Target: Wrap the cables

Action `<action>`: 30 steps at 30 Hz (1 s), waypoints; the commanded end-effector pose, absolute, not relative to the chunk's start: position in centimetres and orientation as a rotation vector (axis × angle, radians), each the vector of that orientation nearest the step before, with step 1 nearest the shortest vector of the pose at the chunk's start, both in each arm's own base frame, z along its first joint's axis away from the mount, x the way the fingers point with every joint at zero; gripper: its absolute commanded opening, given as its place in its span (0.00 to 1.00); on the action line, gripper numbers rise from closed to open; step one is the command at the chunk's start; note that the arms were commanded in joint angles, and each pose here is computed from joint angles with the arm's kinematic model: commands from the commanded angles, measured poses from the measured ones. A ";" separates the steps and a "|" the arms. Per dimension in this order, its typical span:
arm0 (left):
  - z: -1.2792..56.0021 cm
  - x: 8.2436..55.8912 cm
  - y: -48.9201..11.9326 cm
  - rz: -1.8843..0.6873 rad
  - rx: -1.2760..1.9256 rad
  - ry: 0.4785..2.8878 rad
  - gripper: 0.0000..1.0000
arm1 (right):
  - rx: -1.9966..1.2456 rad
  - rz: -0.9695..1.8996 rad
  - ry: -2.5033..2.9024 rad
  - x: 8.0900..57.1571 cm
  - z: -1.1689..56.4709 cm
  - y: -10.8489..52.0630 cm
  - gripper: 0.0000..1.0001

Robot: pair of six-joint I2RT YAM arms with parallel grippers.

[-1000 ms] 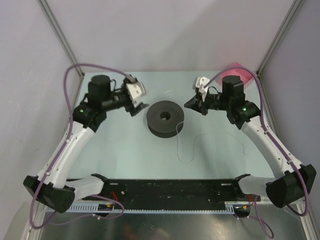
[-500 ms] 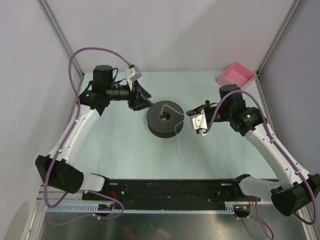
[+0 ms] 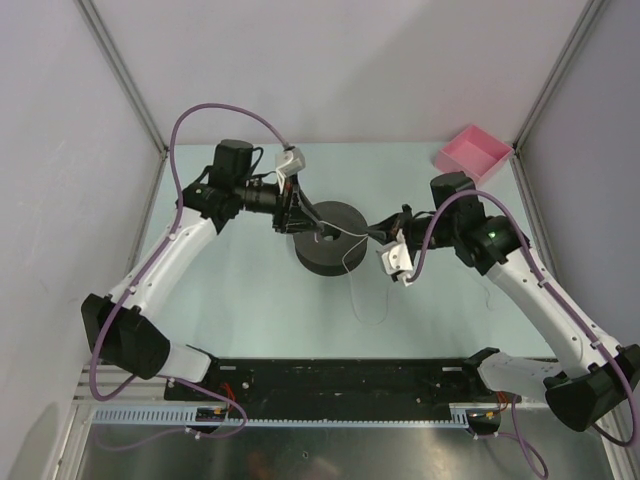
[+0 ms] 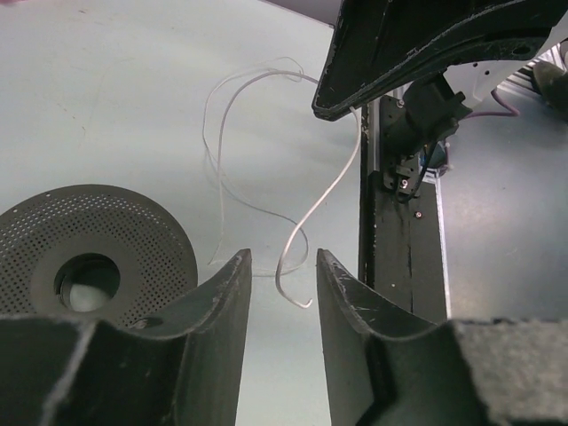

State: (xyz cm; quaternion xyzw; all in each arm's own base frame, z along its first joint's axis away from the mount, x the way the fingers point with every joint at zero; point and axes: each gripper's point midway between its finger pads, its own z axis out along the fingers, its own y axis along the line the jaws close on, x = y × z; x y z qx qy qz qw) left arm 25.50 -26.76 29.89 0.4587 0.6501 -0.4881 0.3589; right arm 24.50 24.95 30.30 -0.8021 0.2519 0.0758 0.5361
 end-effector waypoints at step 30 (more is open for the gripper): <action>38.6 31.6 -27.7 -1.295 0.490 1.590 0.00 | -1.403 0.616 1.194 27.9 29.3 28.9 0.41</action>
